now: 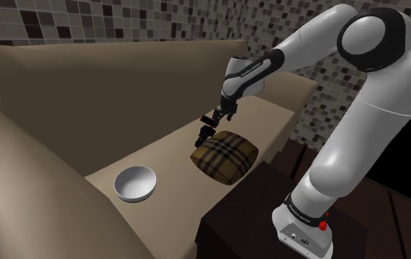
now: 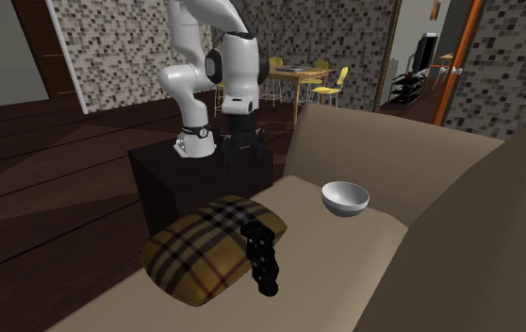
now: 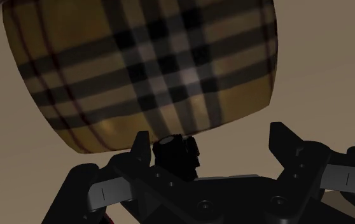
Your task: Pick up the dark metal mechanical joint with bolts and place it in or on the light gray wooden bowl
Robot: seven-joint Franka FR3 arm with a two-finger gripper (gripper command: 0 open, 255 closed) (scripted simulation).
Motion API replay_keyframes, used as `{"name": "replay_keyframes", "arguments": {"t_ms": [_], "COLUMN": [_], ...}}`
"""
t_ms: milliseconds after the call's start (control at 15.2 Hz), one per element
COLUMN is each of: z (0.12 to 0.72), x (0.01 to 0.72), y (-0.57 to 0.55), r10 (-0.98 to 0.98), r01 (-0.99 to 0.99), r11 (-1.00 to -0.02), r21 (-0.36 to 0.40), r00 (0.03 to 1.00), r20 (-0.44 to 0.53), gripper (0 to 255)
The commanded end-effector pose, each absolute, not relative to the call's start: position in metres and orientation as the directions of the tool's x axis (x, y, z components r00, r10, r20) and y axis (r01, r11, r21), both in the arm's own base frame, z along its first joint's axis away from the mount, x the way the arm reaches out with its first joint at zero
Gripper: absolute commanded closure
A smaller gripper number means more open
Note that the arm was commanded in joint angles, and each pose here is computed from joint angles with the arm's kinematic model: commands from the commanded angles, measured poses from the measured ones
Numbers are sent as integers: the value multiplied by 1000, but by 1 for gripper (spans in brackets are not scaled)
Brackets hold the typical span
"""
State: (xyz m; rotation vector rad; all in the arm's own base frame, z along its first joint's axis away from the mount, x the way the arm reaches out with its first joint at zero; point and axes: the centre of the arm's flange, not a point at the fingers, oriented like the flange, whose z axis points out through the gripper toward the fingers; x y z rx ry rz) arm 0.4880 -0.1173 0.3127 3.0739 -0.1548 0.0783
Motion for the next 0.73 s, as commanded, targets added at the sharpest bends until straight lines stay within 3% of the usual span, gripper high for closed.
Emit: {"name": "replay_keyframes", "arguments": {"t_ms": [0,660], "z": [290,197], "x": [506,574], "y": [-125,-164], "r10": [-103,-123], "r01": [-107,-130], "r11": [-992,-989], "r21": [62,68], "r00": [993,988], "r20": [61,89], "gripper": [0,0]}}
